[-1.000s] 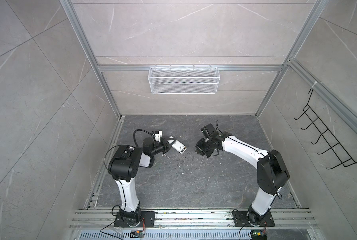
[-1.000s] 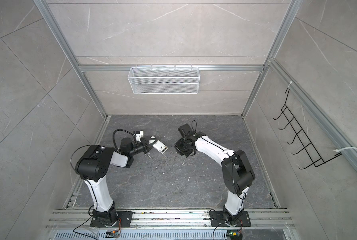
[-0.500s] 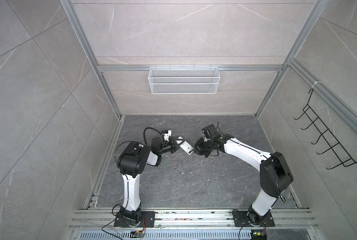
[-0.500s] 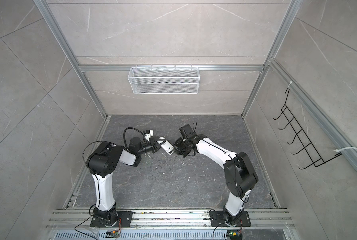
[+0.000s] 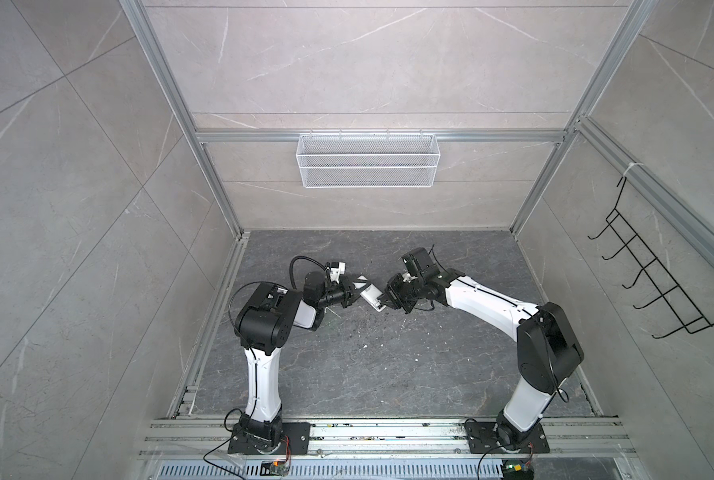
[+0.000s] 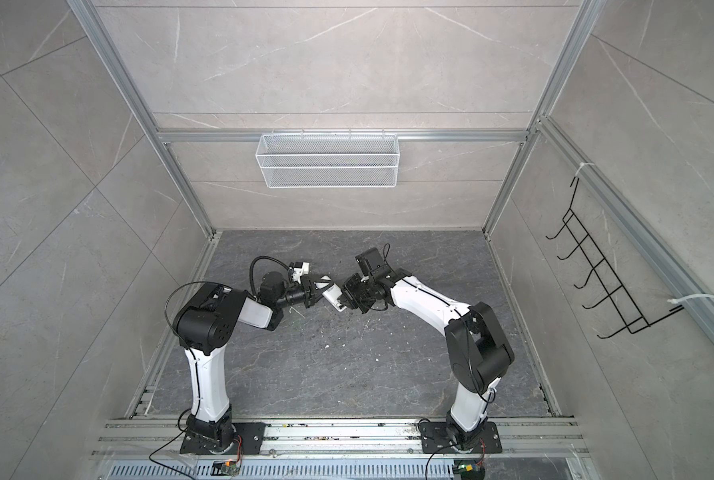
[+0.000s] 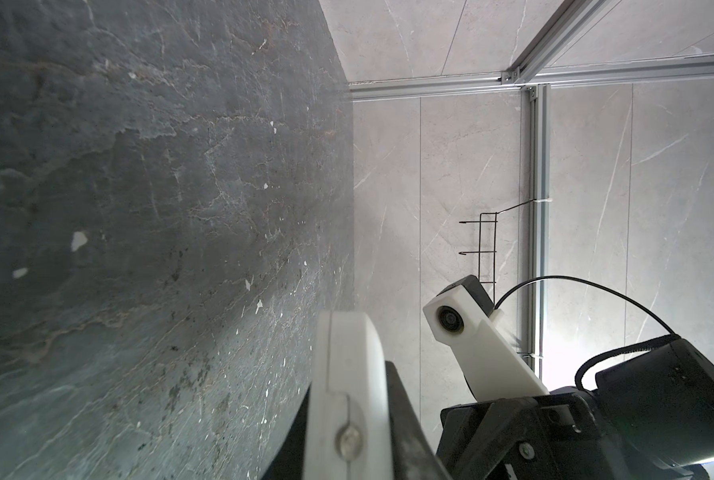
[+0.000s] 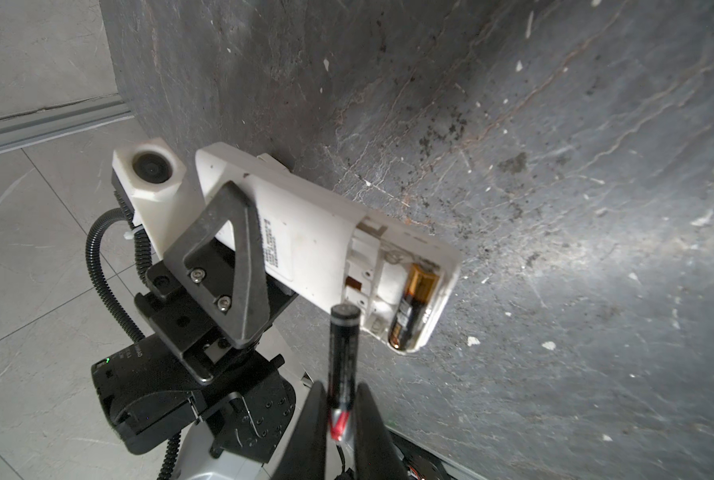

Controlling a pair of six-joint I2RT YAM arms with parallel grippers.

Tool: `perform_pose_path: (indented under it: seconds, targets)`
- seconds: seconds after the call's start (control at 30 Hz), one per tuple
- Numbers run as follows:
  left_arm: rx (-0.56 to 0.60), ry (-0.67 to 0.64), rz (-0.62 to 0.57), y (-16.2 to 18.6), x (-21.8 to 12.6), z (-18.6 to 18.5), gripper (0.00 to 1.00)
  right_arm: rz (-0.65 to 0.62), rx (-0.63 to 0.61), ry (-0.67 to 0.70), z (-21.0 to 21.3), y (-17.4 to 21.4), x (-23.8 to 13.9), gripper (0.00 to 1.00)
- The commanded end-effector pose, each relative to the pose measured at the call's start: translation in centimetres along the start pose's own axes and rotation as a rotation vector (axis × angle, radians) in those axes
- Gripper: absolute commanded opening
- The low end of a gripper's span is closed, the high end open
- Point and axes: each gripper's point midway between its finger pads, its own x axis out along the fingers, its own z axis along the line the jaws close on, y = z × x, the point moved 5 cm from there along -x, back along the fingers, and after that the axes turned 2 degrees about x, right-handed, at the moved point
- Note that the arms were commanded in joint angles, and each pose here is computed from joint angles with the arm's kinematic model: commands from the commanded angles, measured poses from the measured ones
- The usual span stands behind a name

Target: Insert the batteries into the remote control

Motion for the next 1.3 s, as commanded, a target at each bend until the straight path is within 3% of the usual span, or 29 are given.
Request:
perform_pose_path:
  seconds: [0.0,0.77,1.27]
  targets:
    - [0.056,0.051,0.026,-0.3,0.4,-1.9,0.0,0.02,0.009,-0.013,0.4,0.1,0.6,0.16]
    - [0.109,0.111,0.017,-0.4,0.2,-3.2,0.0,0.032,0.043,0.029,-1.4,0.0,1.6,0.16]
    - [0.104,0.116,0.031,-0.3,0.2,-3.7,0.0,-0.027,0.028,0.104,-2.0,-1.2,2.1,0.16]
